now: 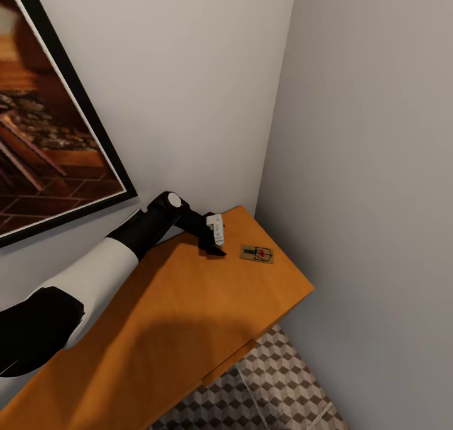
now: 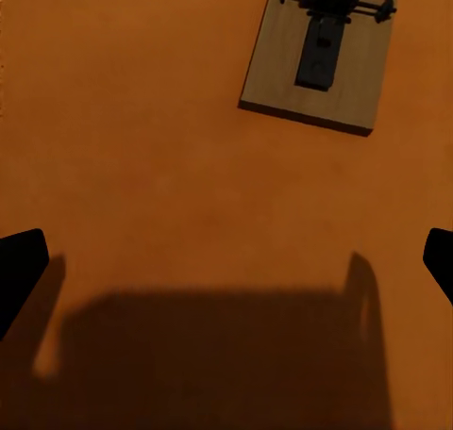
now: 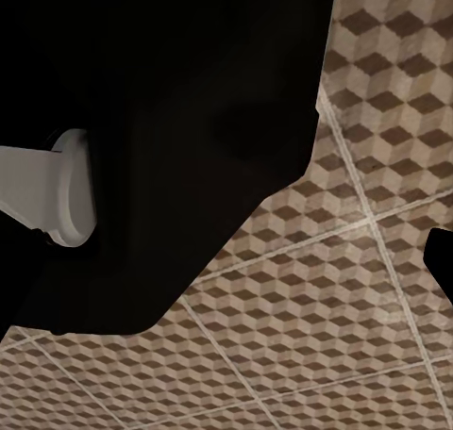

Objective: Take the four mousetraps from the cabinet in the bathroom and place them on the bathroom floor. Make sure all four end up on the same floor surface, and ensure that at least two of them are either under or directly next to the same bathroom sink.

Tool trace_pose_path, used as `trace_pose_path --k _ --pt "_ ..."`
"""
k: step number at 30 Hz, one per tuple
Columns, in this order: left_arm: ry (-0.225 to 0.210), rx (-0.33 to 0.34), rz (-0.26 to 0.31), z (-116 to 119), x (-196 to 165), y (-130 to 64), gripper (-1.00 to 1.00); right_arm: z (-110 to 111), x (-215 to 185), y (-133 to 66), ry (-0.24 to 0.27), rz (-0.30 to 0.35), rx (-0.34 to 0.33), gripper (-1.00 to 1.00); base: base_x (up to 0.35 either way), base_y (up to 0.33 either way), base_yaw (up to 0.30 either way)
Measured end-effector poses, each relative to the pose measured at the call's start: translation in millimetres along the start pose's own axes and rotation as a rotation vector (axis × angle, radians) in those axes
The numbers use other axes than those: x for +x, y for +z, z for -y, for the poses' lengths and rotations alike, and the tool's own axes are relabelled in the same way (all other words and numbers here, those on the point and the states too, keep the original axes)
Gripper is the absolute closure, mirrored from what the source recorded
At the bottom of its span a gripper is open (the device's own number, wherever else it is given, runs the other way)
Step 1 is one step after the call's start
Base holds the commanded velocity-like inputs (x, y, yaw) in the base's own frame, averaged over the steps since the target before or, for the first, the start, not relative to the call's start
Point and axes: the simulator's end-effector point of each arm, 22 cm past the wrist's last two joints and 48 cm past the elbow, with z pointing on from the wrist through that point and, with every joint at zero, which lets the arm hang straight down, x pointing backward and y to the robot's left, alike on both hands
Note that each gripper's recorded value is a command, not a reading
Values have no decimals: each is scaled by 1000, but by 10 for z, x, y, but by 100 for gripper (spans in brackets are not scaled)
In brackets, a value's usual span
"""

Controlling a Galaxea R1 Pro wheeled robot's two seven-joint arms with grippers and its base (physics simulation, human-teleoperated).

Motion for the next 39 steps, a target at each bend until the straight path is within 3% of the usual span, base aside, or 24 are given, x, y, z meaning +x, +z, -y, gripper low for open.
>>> trace_pose_path --k 10,12,21,39 --pt "10 -1 9 0 -62 -9 -100 0 -1 0 0 0 0 -100 0 0 0" --pt "43 -9 39 7 -285 -37 -100 0 -2 0 0 1 0 -100 0 0 0" --pt "71 8 79 106 -610 31 -100 0 -1 0 0 0 0 -100 0 0 0" --pt "81 24 93 176 -728 86 -100 0 -1 0 0 0 0 -100 0 0 0"
